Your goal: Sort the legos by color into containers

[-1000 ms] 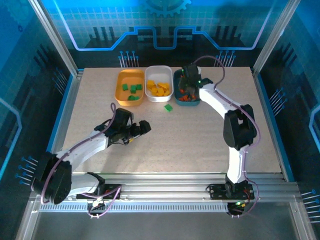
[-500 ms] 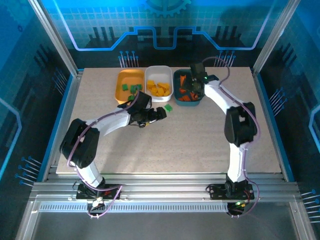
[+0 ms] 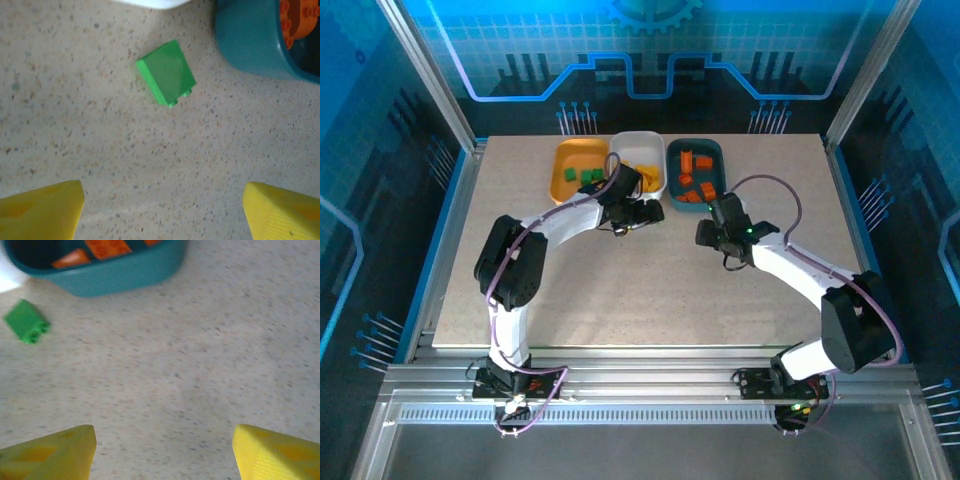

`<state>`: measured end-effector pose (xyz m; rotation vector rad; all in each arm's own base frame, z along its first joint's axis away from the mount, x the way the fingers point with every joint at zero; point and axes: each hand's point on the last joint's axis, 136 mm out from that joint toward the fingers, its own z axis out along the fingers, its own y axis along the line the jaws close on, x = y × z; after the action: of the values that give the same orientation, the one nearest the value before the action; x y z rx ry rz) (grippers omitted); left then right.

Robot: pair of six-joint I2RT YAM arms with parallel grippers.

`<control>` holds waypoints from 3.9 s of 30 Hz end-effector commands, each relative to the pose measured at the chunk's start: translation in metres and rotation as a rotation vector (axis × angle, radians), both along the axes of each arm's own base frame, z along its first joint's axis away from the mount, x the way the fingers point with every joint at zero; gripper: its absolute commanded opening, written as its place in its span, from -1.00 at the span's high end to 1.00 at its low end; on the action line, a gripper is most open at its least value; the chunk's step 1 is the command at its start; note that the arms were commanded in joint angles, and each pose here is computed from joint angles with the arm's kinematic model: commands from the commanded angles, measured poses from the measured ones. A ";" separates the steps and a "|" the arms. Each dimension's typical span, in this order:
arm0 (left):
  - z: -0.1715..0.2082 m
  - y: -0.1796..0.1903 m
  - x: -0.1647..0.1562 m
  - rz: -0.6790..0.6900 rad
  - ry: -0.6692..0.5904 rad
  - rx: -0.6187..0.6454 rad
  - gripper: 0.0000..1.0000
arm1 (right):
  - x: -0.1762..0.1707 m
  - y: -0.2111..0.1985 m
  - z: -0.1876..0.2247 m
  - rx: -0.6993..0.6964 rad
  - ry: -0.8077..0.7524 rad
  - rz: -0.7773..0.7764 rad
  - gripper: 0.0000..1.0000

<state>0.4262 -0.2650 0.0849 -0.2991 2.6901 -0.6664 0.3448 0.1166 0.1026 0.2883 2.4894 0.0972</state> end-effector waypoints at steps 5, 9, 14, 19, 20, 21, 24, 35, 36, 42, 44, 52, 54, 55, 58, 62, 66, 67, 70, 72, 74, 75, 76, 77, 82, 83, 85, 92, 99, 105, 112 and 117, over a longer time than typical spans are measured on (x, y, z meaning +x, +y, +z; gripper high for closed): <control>-0.009 -0.006 0.014 -0.037 0.010 0.128 -0.63 | -0.008 -0.040 -0.002 -0.024 -0.105 -0.223 -0.47; -0.018 -0.010 0.025 -0.052 0.008 0.176 -0.63 | -0.013 -0.053 -0.003 -0.009 -0.124 -0.290 -0.50; -0.035 -0.013 0.036 -0.049 0.020 0.211 -0.62 | -0.014 -0.056 -0.004 0.009 -0.132 -0.305 -0.52; -0.048 -0.019 0.042 -0.045 0.035 0.214 -0.57 | -0.010 -0.051 -0.013 0.025 -0.102 -0.289 -0.52; -0.051 -0.020 0.042 -0.045 0.040 0.215 -0.56 | -0.009 -0.049 -0.013 0.030 -0.099 -0.286 -0.52; -0.052 -0.020 0.043 -0.042 0.041 0.217 -0.56 | -0.008 -0.048 -0.014 0.034 -0.095 -0.282 -0.52; -0.059 -0.019 0.044 -0.018 0.054 0.229 -0.52 | -0.006 -0.044 -0.018 0.041 -0.082 -0.271 -0.52; -0.063 -0.019 0.047 0.019 0.052 0.233 -0.40 | -0.002 -0.032 -0.027 0.078 -0.053 -0.244 -0.50; -0.063 -0.019 0.045 0.017 0.055 0.235 -0.38 | -0.002 -0.032 -0.028 0.081 -0.048 -0.243 -0.50; -0.069 -0.010 0.020 0.013 0.072 0.258 -0.34 | -0.002 -0.030 -0.028 0.088 -0.043 -0.233 -0.50; -0.071 -0.004 0.013 0.014 0.077 0.269 -0.34 | -0.001 -0.028 -0.028 0.095 -0.041 -0.227 -0.50; -0.062 0.005 -0.001 -0.007 0.070 0.283 -0.32 | -0.001 -0.025 -0.031 0.104 -0.030 -0.217 -0.50; -0.050 0.000 0.002 -0.017 0.048 0.263 -0.33 | -0.001 -0.025 -0.030 0.103 -0.031 -0.218 -0.50; -0.043 -0.002 0.005 -0.019 0.034 0.254 -0.35 | -0.001 -0.025 -0.030 0.101 -0.031 -0.220 -0.50; -0.031 -0.011 0.014 -0.006 0.007 0.235 -0.53 | -0.001 -0.026 -0.031 0.098 -0.032 -0.221 -0.50; -0.033 -0.016 0.025 0.086 0.018 0.245 -0.66 | 0.000 -0.025 -0.032 0.096 -0.027 -0.217 -0.50; -0.047 -0.009 0.032 0.191 0.032 0.271 -0.64 | 0.000 -0.025 -0.033 0.096 -0.023 -0.216 -0.50; -0.049 -0.008 0.034 0.200 0.031 0.274 -0.61 | 0.000 -0.024 -0.032 0.097 -0.023 -0.215 -0.50; -0.055 -0.006 0.038 0.212 0.041 0.307 -0.54 | 0.000 -0.024 -0.032 0.100 -0.023 -0.213 -0.50; -0.058 -0.006 0.041 0.215 0.043 0.311 -0.51 | 0.000 -0.023 -0.031 0.104 -0.024 -0.211 -0.50; -0.063 -0.006 0.044 0.215 0.037 0.314 -0.47 | 0.000 -0.023 -0.032 0.109 -0.022 -0.210 -0.50; -0.064 -0.006 0.047 0.220 0.033 0.314 -0.46 | 0.000 -0.022 -0.032 0.112 -0.021 -0.209 -0.50; -0.067 -0.007 0.049 0.219 0.026 0.308 -0.44 | 0.000 -0.021 -0.032 0.114 -0.020 -0.206 -0.50; -0.069 -0.008 0.050 0.219 0.025 0.304 -0.43 | 0.000 -0.021 -0.032 0.115 -0.019 -0.206 -0.50; -0.078 -0.008 0.050 0.207 0.034 0.315 -0.33 | 0.000 -0.020 -0.032 0.121 -0.020 -0.202 -0.50; -0.079 -0.006 0.049 0.201 0.036 0.319 -0.30 | 0.000 -0.020 -0.032 0.121 -0.019 -0.203 -0.50; -0.081 -0.005 0.049 0.193 0.038 0.321 -0.24 | -0.001 -0.020 -0.033 0.119 -0.017 -0.203 -0.50; -0.085 -0.003 0.046 0.150 0.048 0.325 0.01 | 0.000 -0.019 -0.034 0.124 -0.012 -0.201 -0.50; -0.074 -0.002 0.037 0.081 0.027 0.335 0.25 | 0.000 -0.020 -0.032 0.124 -0.017 -0.205 -0.50; -0.054 0.003 0.028 0.044 -0.010 0.335 0.28 | 0.001 -0.020 -0.034 0.125 -0.013 -0.205 -0.50; -0.034 0.006 0.015 0.011 -0.036 0.335 0.28 | 0.000 -0.021 -0.034 0.124 -0.012 -0.212 -0.50; -0.024 0.014 0.006 0.014 -0.054 0.338 0.29 | 0.000 -0.022 -0.033 0.122 -0.018 -0.215 -0.50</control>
<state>0.4375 -0.2515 0.0365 -0.2493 2.7168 -0.1757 0.3335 0.0968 0.0584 0.5623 2.4682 0.1408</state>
